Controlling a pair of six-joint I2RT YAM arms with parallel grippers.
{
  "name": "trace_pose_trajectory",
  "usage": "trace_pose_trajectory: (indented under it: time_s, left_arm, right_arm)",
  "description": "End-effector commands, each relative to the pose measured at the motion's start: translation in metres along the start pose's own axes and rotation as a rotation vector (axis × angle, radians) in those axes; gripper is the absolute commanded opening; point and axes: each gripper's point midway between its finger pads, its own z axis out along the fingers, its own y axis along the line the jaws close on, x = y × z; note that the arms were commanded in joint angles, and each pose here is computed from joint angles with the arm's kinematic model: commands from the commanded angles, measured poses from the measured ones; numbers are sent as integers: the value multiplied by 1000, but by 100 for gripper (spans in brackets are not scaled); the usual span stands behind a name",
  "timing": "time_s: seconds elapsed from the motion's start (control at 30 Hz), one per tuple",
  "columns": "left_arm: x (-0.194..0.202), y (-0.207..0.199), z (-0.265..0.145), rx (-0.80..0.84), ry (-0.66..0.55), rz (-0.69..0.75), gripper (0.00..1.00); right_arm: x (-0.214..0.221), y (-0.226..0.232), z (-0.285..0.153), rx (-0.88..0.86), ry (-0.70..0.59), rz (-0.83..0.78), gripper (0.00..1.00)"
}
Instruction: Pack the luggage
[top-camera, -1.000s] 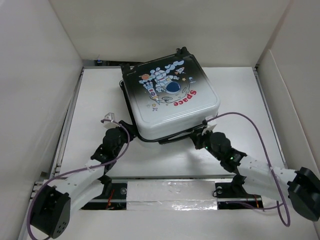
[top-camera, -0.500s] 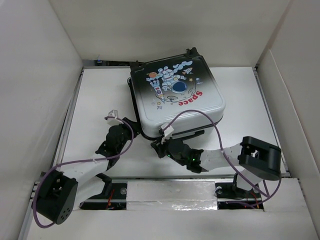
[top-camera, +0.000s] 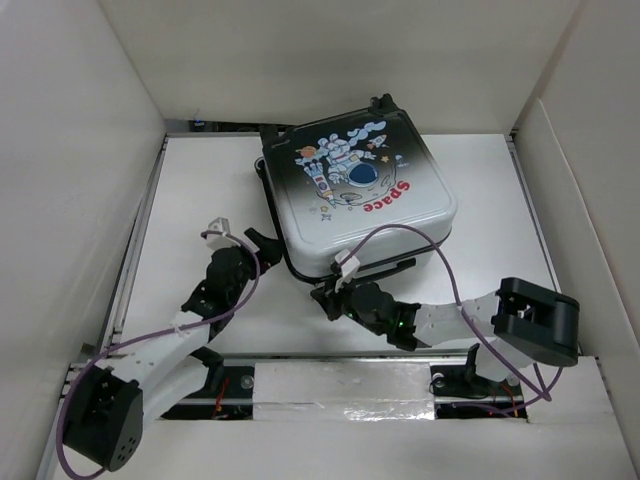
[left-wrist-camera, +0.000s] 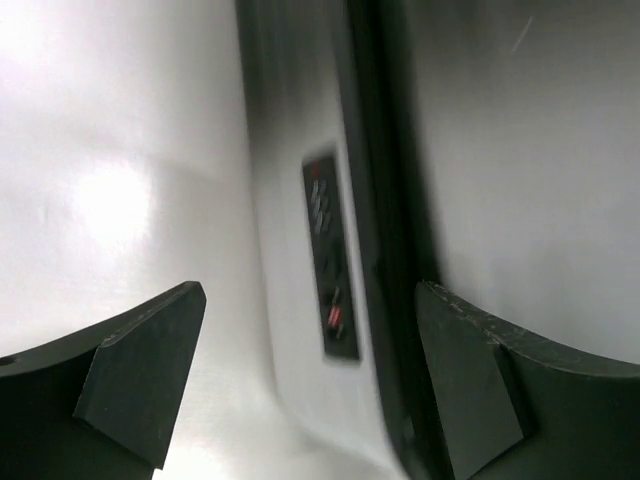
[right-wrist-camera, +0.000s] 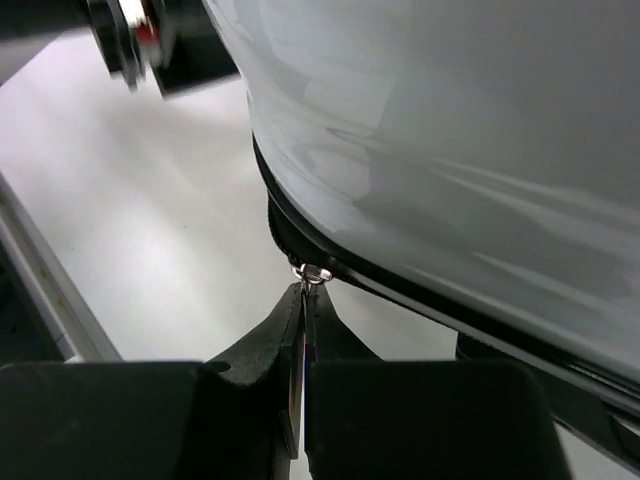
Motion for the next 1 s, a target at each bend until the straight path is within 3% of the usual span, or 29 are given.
trace_pose_trajectory:
  time_s: [0.0,0.13,0.3,0.33,0.47,0.53,0.57,0.77,0.97]
  left_arm:
    - [-82,-61,-11,159,-231,-84,85]
    - [-116,-83,-9,181,-304,-97,85]
    - [-158,-89,28,167,-352,-195,89]
    - [-184,-97,34,187,-389,-214,89]
    - [-201,-86,104,89,-313,-198,90]
    - [-211,-95,122,127,-251,-212,90]
    - [-208,-80,138,119,-216,-230,90]
    - [-210,-76,178,104,-129,-252,91]
    - [-198,-66,197,113,-114,-299,92]
  right_arm:
    - [23,25,-20,-138,64,29,0]
    - [28,27,-39,-157,84,43,0]
    - [26,22,-59,-160,117,20,0]
    - [29,19,-62,-150,148,-6,0]
    - [12,19,-78,-154,123,-21,0]
    - [12,15,-84,-144,126,-14,0]
    - [15,11,-88,-135,128,-11,0]
    - [10,0,-103,-114,90,18,0]
    - [7,-8,-110,-77,90,16,0]
